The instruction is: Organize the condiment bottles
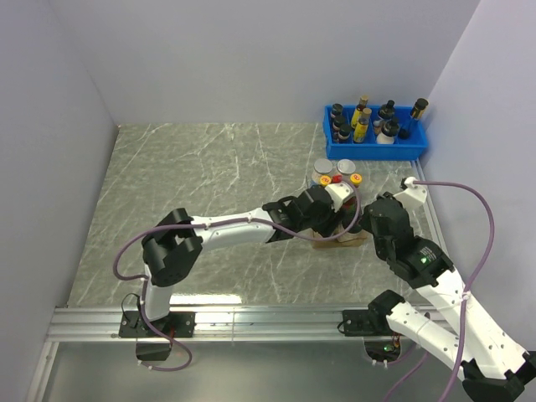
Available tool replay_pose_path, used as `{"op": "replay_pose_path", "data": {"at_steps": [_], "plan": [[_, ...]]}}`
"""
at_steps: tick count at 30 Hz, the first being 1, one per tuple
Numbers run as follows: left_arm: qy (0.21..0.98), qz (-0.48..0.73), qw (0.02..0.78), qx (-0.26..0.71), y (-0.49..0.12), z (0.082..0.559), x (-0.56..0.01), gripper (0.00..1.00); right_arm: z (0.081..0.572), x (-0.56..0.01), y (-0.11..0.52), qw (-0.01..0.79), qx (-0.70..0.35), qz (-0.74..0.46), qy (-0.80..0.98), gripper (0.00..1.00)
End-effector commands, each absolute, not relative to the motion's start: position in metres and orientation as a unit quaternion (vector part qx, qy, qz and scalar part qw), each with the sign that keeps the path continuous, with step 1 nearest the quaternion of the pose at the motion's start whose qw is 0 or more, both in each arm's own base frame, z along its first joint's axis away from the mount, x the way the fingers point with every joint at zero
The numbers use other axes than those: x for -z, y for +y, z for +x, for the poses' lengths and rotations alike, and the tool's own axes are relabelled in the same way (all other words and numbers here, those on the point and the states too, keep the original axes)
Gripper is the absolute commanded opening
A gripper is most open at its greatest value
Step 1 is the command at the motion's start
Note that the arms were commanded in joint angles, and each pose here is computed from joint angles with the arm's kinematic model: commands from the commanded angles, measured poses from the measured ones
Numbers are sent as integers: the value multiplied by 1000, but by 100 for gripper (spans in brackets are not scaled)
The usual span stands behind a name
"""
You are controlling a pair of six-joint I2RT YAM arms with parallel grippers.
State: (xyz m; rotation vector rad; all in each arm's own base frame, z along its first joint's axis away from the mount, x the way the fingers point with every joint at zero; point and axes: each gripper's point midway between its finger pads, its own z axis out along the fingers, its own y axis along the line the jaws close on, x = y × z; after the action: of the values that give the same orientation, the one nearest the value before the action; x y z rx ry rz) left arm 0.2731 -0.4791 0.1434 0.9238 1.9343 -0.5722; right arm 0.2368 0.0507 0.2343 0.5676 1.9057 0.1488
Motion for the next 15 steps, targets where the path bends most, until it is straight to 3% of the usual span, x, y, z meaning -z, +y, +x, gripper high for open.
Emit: {"op": "replay_pose_path", "data": {"at_steps": [1, 6, 8, 10, 11, 12, 14, 15], "plan": [[764, 354, 494, 217, -487, 291, -164, 0, 240, -236, 49, 550, -65, 243, 797, 0], [774, 343, 490, 207, -484, 293, -147, 0, 241, -234, 51, 547, -67, 239, 799, 1], [775, 339, 492, 206, -484, 295, -146, 0, 241, -235, 52, 546, -68, 237, 800, 4], [777, 335, 492, 204, -485, 297, -144, 3, 241, -236, 53, 546, -69, 236, 801, 14], [779, 336, 490, 203, -486, 297, -141, 8, 241, -235, 53, 545, -69, 236, 801, 20], [780, 334, 489, 204, -486, 297, -140, 21, 241, -235, 53, 545, -69, 236, 801, 29], [782, 332, 486, 205, -485, 296, -137, 37, 241, -234, 54, 544, -71, 233, 803, 38], [780, 327, 490, 209, -485, 296, -139, 46, 241, -234, 54, 544, -72, 233, 803, 48]]}}
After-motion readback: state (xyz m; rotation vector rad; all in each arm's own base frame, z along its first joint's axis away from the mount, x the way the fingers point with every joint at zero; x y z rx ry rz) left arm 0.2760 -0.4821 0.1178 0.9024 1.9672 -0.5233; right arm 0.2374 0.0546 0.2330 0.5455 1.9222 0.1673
